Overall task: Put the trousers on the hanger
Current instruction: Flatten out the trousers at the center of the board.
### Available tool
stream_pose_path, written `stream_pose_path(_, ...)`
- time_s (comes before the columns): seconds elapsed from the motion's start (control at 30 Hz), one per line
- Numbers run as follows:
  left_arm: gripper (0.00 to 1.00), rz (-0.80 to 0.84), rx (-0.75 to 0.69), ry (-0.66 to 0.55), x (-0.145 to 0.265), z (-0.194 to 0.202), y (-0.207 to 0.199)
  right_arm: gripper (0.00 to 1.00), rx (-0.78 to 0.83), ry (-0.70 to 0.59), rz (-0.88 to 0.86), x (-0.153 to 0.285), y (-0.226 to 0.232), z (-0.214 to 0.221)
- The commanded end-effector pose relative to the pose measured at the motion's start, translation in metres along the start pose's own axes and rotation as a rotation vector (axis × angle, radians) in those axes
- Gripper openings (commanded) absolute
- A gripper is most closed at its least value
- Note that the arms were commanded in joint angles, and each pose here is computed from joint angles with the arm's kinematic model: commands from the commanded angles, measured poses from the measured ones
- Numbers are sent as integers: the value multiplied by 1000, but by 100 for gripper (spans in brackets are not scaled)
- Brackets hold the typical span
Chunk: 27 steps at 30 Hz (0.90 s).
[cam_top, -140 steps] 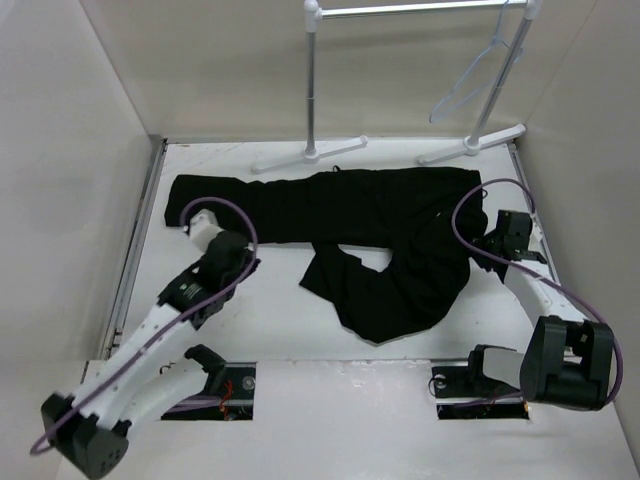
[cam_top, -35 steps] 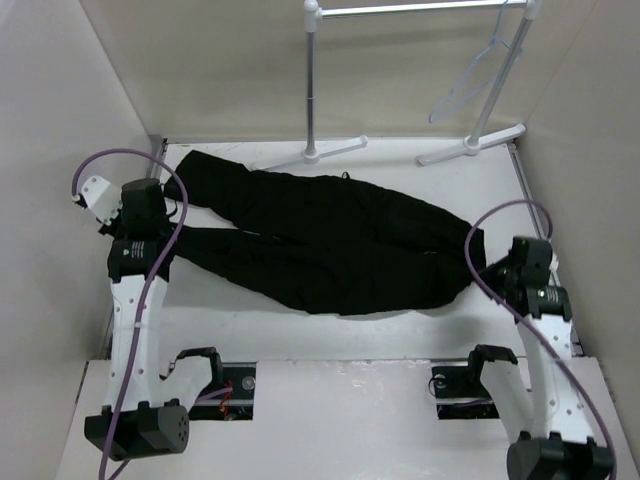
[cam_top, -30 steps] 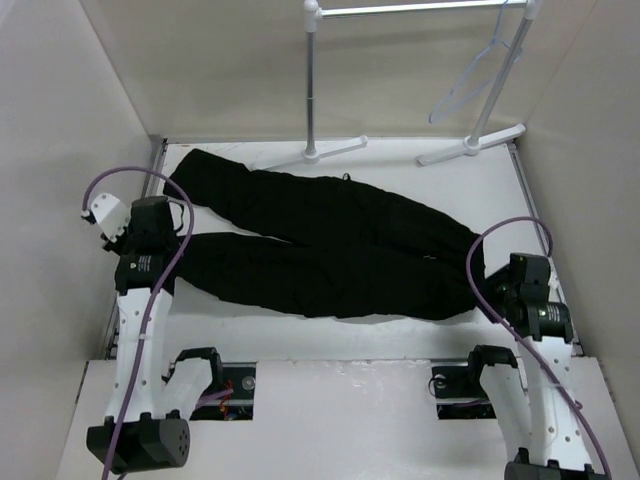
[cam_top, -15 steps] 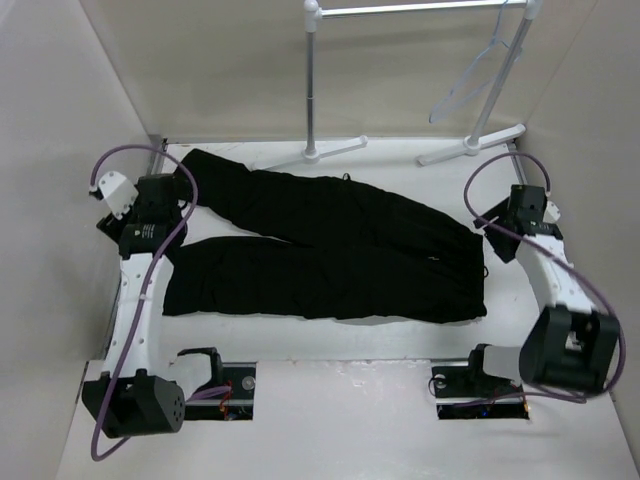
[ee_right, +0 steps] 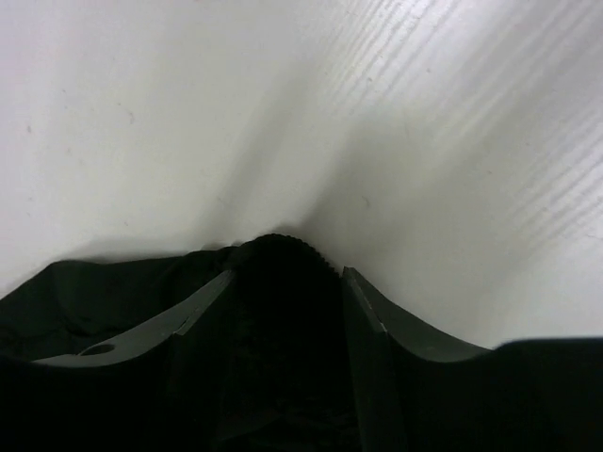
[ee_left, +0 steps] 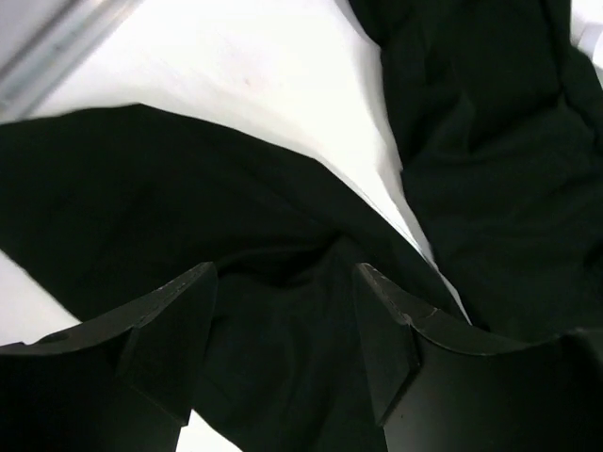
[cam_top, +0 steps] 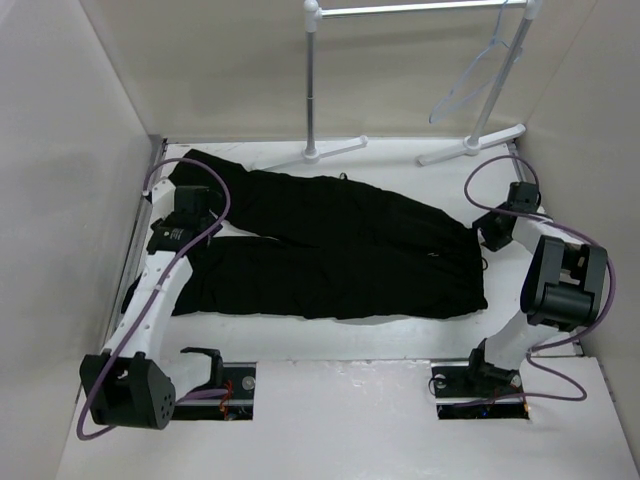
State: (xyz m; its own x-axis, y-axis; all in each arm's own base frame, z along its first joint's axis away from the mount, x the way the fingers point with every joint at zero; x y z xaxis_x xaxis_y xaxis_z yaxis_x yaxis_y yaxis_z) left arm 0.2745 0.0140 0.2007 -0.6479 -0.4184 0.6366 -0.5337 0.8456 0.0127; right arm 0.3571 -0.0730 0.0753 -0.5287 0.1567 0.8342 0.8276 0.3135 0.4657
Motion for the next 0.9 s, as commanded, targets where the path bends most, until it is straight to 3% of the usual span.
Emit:
stream_pose_path(0.0,58,86,65,-27,-4,-11,-17,48,-1,-37,-125,2,38,-12)
stream_pose_path(0.03,57,91,72,-28,-6,-12,-18,34,2,-33,-126,-1,42,-12)
stream_pose_path(0.07,57,93,81,-30,-7,-15,-18,27,1,-22,-124,-4,44,-13)
stream_pose_path(0.17,57,82,121,-31,-12,-24,-12,22,-17,-29,-144,-6,59,-21)
stream_pose_path(0.23,57,76,146,-35,-18,-30,-8,35,-22,-42,-154,-8,70,-28)
stream_pose_path(0.3,57,59,175,-30,-28,-34,-2,58,-21,-45,-142,-16,73,-30)
stream_pose_path(0.33,57,59,192,-22,-32,-35,-1,62,-22,-25,-129,-21,72,-25)
stream_pose_path(0.4,57,64,224,-2,-41,-37,0,54,-39,15,-105,-27,67,-17)
stream_pose_path(0.43,57,70,244,6,-44,-39,0,37,-55,33,-103,-29,64,-12)
stream_pose_path(0.53,57,63,276,14,-54,-40,5,11,-77,28,-128,-30,68,-14)
stream_pose_path(0.63,57,33,298,23,-69,-42,12,3,-96,14,-151,-27,86,-28)
stream_pose_path(0.87,57,24,320,42,-113,-49,2,0,-143,-94,-265,-22,149,-91)
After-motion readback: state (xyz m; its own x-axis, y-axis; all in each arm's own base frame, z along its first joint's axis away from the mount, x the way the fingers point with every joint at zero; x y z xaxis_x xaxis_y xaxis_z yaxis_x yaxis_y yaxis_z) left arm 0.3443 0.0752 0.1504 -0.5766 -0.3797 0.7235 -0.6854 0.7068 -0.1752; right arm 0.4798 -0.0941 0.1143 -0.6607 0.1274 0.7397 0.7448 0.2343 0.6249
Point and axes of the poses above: each gripper's point midway between its finger pads, its own x axis back along the fingers, its own y axis along the line the jaws close on, z = x × y, the point moved 4 cm from there along x, back along the fingers, and after that the axes turned 14 degrees about -x, right-handed, at the moved point
